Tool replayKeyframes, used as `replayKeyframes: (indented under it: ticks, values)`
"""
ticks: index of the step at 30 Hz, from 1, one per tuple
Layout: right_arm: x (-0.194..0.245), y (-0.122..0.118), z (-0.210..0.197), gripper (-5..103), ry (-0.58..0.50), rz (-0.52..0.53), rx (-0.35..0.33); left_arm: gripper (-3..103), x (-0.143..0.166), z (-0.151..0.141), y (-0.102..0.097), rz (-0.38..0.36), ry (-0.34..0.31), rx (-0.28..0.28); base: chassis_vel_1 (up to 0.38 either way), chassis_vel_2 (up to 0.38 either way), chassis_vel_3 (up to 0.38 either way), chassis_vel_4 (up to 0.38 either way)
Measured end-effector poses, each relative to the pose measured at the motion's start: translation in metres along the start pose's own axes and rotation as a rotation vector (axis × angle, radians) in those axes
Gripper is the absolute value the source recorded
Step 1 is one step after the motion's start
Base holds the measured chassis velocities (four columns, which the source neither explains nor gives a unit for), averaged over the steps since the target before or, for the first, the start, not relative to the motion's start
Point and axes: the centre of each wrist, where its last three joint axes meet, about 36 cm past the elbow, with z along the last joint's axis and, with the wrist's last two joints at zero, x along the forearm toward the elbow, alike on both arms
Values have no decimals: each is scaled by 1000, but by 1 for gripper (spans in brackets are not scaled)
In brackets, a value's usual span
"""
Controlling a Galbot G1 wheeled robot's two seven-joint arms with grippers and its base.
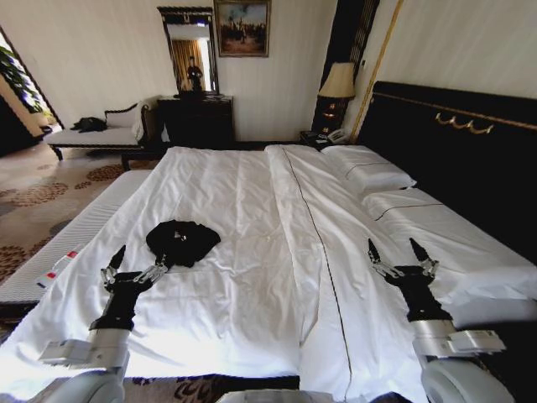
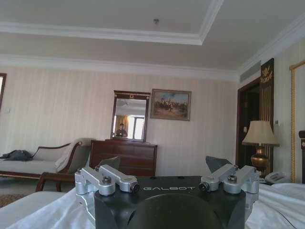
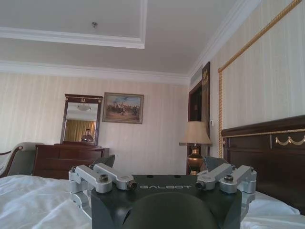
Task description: Fold the clothes on the bed.
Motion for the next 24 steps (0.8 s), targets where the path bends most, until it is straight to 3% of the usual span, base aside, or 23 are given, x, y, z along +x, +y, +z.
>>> replayKeyframes:
  ticks: [24]
  values:
    - [10, 6, 16, 100, 19, 21, -2, 100, -17, 7, 9, 3, -42, 14, 0, 0, 0, 0]
